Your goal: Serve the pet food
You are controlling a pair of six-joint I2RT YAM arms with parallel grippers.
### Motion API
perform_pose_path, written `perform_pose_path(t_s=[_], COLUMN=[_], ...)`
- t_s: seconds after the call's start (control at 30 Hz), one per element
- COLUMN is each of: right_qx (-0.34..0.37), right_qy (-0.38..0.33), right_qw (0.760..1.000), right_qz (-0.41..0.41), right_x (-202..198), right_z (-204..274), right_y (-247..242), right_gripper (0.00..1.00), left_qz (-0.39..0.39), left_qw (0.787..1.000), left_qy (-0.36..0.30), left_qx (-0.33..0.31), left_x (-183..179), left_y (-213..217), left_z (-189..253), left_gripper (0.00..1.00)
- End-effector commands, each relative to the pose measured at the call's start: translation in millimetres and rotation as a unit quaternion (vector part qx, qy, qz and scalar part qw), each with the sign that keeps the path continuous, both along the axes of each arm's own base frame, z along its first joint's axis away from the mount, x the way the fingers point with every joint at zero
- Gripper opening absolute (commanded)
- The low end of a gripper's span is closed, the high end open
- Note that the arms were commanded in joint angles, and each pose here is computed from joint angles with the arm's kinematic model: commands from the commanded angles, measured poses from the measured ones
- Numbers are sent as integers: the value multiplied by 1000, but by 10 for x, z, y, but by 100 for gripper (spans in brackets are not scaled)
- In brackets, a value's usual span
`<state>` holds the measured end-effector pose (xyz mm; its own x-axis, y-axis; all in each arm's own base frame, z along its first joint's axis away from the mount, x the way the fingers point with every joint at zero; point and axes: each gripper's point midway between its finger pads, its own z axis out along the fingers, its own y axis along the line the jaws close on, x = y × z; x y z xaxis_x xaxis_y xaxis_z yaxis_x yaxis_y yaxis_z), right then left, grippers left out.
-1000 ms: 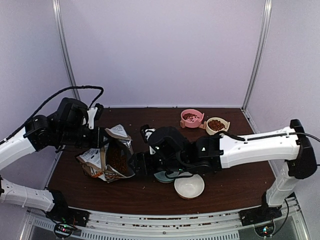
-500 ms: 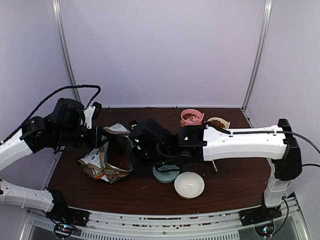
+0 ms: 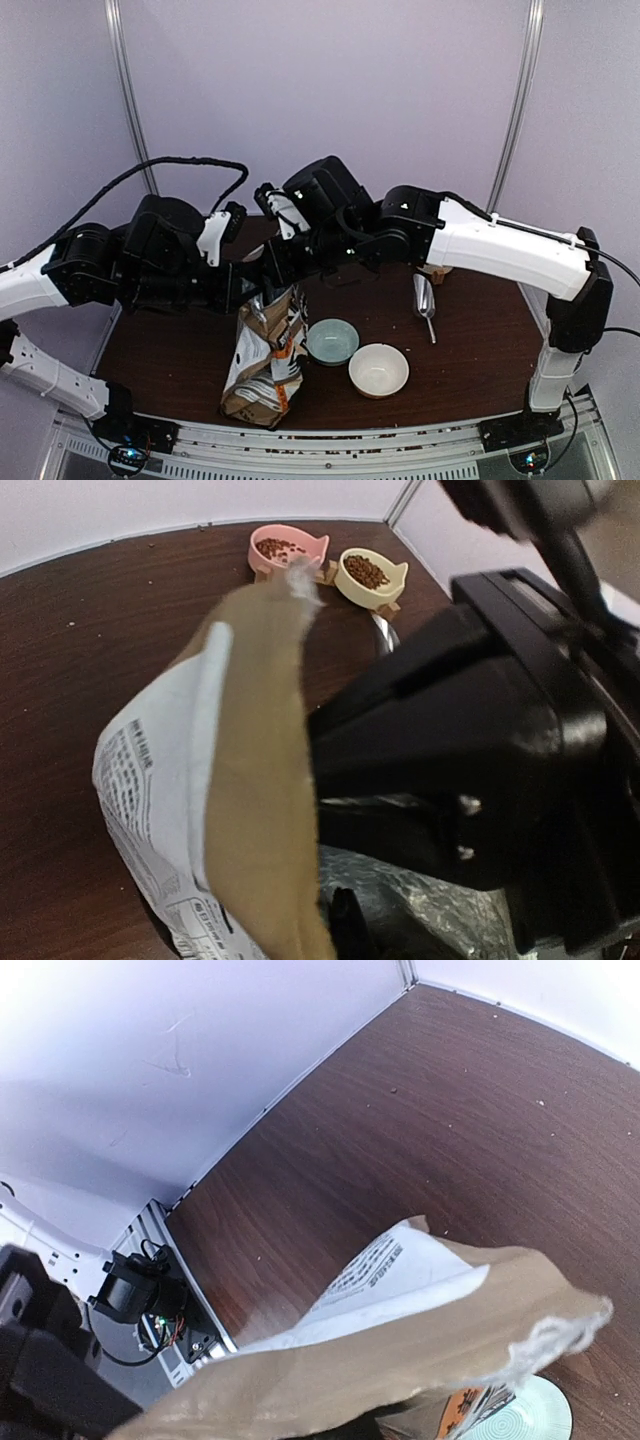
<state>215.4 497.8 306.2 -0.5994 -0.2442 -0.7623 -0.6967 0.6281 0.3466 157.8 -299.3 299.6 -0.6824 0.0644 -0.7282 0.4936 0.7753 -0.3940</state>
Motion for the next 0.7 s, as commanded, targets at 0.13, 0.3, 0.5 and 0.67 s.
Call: perform_pose_path(t_s=[0.13, 0.3, 0.5, 0.67], right_qx=[96, 82, 85, 106], right_qy=[-12, -22, -41, -83], right_qw=[990, 989, 990, 989], right_qz=[101, 118, 105, 57], right_x=[-24, -53, -25, 44], right_z=[638, 564, 556, 811], right_y=[9, -47, -283, -663], right_gripper=[0, 0, 19, 64], left_qz=[-99, -95, -82, -75], left_qw=[978, 979, 983, 981], left_qy=[-74, -78, -97, -141], left_qx=[-166, -161, -132, -113], left_x=[-313, -298, -292, -297], left_y=[-827, -795, -444, -13], left_z=[1252, 1140, 1026, 1147], left_gripper=[8, 28, 53, 76])
